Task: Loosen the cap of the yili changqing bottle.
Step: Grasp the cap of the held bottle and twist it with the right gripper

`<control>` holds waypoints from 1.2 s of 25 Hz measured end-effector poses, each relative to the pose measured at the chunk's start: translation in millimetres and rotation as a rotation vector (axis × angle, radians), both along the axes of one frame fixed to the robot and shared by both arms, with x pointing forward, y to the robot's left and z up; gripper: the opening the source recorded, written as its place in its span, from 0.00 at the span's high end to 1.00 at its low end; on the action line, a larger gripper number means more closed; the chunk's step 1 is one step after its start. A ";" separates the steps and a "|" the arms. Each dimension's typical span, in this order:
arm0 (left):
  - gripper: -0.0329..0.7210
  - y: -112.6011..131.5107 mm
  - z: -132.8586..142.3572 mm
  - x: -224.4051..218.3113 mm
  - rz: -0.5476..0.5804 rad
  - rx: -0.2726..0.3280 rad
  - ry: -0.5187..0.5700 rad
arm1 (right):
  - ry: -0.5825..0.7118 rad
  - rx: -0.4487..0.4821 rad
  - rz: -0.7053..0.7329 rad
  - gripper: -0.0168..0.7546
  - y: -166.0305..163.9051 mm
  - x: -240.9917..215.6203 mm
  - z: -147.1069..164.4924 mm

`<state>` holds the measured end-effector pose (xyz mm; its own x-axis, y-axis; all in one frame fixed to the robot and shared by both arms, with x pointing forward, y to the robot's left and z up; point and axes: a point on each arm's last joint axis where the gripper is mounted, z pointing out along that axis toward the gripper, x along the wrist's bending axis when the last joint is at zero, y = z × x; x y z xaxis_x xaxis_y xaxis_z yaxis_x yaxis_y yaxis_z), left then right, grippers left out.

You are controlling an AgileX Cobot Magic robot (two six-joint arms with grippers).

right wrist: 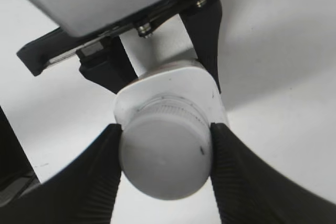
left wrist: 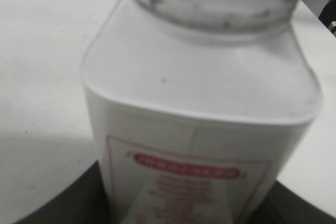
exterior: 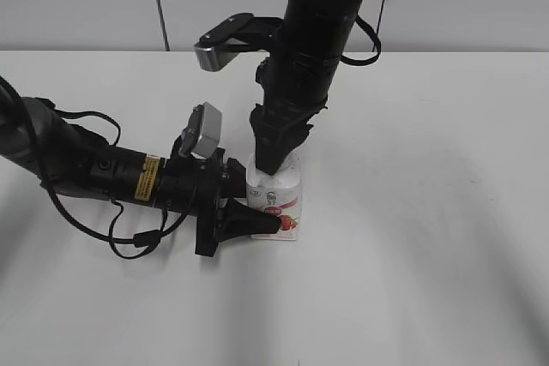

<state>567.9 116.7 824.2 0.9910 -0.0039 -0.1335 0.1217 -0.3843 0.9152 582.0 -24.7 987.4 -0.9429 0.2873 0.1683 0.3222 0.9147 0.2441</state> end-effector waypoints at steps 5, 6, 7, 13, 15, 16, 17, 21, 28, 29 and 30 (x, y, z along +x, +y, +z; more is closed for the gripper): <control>0.46 0.0 0.0 0.0 0.000 0.000 0.000 | -0.021 0.005 0.071 0.46 -0.1 0.0 0.0; 0.46 0.0 0.0 0.0 0.000 0.000 0.000 | -0.023 0.006 0.075 0.46 -0.1 0.0 0.0; 0.46 0.0 0.0 0.0 0.000 0.000 0.000 | -0.024 0.006 0.080 0.46 -0.1 0.0 0.0; 0.46 0.0 0.0 0.0 0.000 0.000 0.000 | -0.027 0.006 0.085 0.46 -0.1 0.1 0.0; 0.46 0.0 0.0 0.0 0.000 0.000 0.000 | -0.027 0.006 0.085 0.46 -0.1 0.1 0.0; 0.46 0.0 0.0 0.0 0.000 0.000 0.000 | -0.027 0.006 0.085 0.46 -0.1 0.1 0.0; 0.46 0.0 0.0 0.0 0.000 0.000 0.000 | -0.027 0.006 0.086 0.46 -0.1 0.1 0.0; 0.46 0.0 0.0 0.0 0.000 0.000 0.000 | -0.035 0.009 0.113 0.46 -0.1 0.1 0.0; 0.46 -0.1 0.2 0.1 0.004 -0.001 0.007 | -0.061 0.016 0.145 0.46 1.1 2.4 4.7; 0.46 -0.1 0.2 0.3 0.007 -0.002 0.010 | -0.069 0.021 0.146 0.47 1.8 3.4 7.5; 0.46 -0.1 0.3 0.3 0.009 -0.002 0.012 | -0.077 0.027 0.146 0.47 2.5 4.4 10.6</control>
